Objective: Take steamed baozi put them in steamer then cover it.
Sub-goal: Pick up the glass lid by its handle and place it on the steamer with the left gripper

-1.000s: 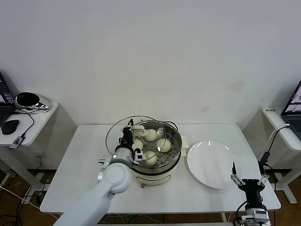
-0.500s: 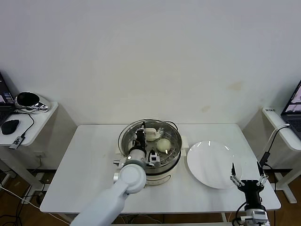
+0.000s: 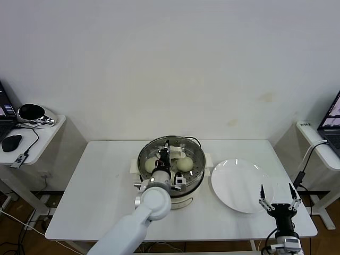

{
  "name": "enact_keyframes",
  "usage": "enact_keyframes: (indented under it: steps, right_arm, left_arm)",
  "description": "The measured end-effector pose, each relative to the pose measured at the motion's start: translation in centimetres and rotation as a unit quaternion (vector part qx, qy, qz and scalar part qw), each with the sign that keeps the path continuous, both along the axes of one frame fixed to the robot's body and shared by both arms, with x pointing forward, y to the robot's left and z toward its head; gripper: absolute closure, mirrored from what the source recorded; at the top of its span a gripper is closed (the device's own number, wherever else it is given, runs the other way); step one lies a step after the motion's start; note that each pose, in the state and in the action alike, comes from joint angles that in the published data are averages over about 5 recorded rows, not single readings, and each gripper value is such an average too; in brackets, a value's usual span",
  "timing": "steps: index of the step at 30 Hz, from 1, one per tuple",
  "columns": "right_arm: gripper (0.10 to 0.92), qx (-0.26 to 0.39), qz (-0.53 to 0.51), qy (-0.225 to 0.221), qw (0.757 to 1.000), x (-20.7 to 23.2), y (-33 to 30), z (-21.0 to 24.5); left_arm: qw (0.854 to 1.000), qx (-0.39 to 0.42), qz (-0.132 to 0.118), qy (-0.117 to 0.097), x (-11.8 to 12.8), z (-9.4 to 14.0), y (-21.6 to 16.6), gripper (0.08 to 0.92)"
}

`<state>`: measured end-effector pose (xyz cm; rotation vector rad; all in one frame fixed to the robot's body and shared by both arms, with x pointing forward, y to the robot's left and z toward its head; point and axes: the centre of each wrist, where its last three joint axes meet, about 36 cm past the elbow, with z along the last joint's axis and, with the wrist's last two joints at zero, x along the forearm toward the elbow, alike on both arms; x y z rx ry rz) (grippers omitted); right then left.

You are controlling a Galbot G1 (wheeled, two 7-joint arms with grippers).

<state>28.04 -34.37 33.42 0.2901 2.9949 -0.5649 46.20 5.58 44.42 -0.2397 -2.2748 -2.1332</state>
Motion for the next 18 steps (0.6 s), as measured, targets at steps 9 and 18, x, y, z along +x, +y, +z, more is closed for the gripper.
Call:
enact_keyframes:
  steps: [9, 18]
  right_arm:
    - [0.2, 0.0, 0.001, 0.001, 1.0, 0.01, -0.02, -0.13]
    - [0.2, 0.0, 0.004, 0.002, 1.0, 0.12, 0.09, -0.2]
  left_arm:
    - [1.0, 0.009, 0.0, -0.006, 0.0, -0.58, 0.01, 0.845]
    - [1.0, 0.006, -0.002, -0.015, -0.38, -0.66, 0.13, 0.794]
